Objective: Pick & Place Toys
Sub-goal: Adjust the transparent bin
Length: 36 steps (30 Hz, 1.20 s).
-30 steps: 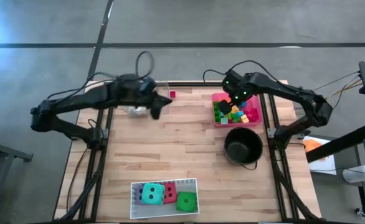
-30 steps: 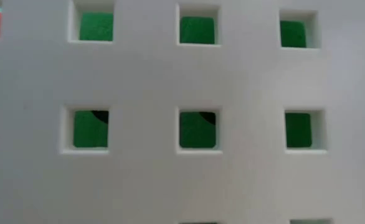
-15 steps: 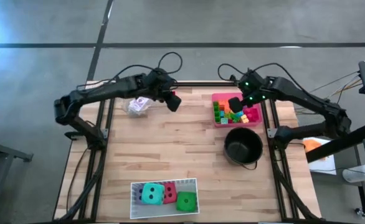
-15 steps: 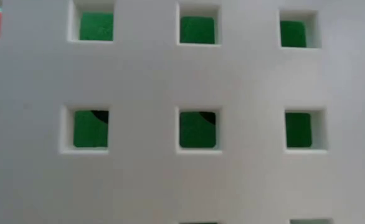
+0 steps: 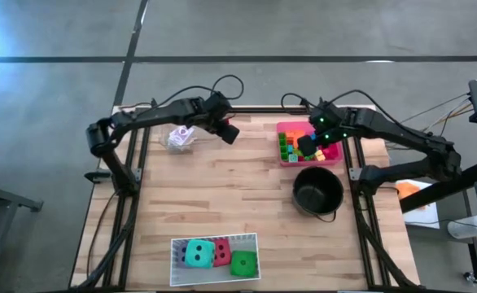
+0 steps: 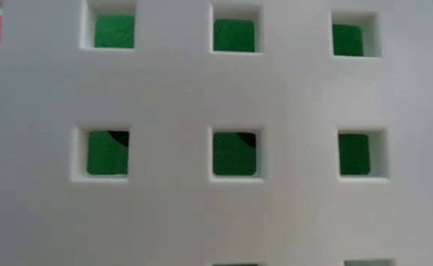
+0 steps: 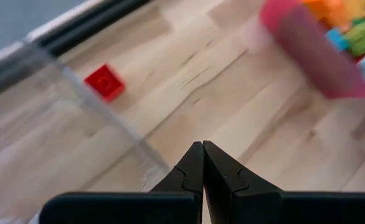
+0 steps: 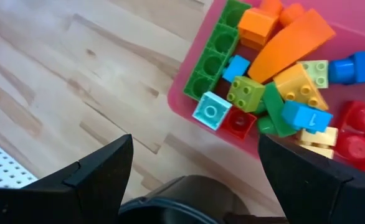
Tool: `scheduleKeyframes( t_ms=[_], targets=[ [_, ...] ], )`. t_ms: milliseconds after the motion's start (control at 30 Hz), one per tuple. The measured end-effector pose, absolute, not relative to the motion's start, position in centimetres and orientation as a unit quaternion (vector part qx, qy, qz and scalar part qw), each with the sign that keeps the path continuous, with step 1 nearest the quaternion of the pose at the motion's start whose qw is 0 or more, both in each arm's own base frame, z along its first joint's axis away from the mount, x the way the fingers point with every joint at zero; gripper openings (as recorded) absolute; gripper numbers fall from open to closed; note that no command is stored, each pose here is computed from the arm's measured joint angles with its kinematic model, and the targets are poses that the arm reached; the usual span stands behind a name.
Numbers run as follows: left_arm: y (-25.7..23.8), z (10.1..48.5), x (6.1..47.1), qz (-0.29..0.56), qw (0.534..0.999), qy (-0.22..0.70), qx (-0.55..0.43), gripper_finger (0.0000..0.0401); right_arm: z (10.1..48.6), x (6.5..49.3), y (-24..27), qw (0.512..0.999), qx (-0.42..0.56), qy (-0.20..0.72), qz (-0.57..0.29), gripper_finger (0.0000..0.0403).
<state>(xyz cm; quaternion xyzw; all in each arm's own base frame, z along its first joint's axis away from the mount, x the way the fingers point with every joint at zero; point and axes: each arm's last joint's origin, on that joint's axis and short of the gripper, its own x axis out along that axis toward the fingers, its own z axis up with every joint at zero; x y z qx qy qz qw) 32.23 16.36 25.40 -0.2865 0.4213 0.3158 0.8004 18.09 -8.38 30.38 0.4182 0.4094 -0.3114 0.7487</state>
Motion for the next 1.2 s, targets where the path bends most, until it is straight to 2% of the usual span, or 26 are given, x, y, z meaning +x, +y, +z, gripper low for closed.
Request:
scheduleKeyframes(
  t_ms=[167,433,733,833,1000,1100,1200],
  targets=[
    [16.7,24.1,31.8,0.331,0.768,0.463,-0.292,0.0008,30.6,18.4,-8.2,0.757,0.418,0.401,-0.303,0.0338],
    [16.8,23.3,31.8,0.350,0.755,0.479,-0.281,0.0008,30.9,18.8,-8.3,0.769,0.417,0.385,-0.293,0.0338],
    [16.7,23.0,30.3,0.390,0.702,0.522,-0.287,0.0007,30.9,18.8,-8.3,0.770,0.415,0.386,-0.291,0.0338],
    [16.5,23.9,30.1,0.397,0.711,0.507,-0.283,0.0007,30.9,18.8,-8.3,0.771,0.414,0.387,-0.291,0.0338],
    [16.5,26.0,30.2,0.394,0.751,0.444,-0.288,0.0007,30.9,18.8,-8.3,0.772,0.411,0.388,-0.289,0.0338],
    [16.5,25.9,30.9,0.354,0.771,0.431,-0.308,0.0007,30.9,18.8,-8.3,0.773,0.411,0.387,-0.289,0.0338],
    [16.3,25.0,31.6,0.341,0.771,0.441,-0.309,0.0007,30.9,18.8,-8.3,0.774,0.411,0.386,-0.289,0.0338]
  ],
)
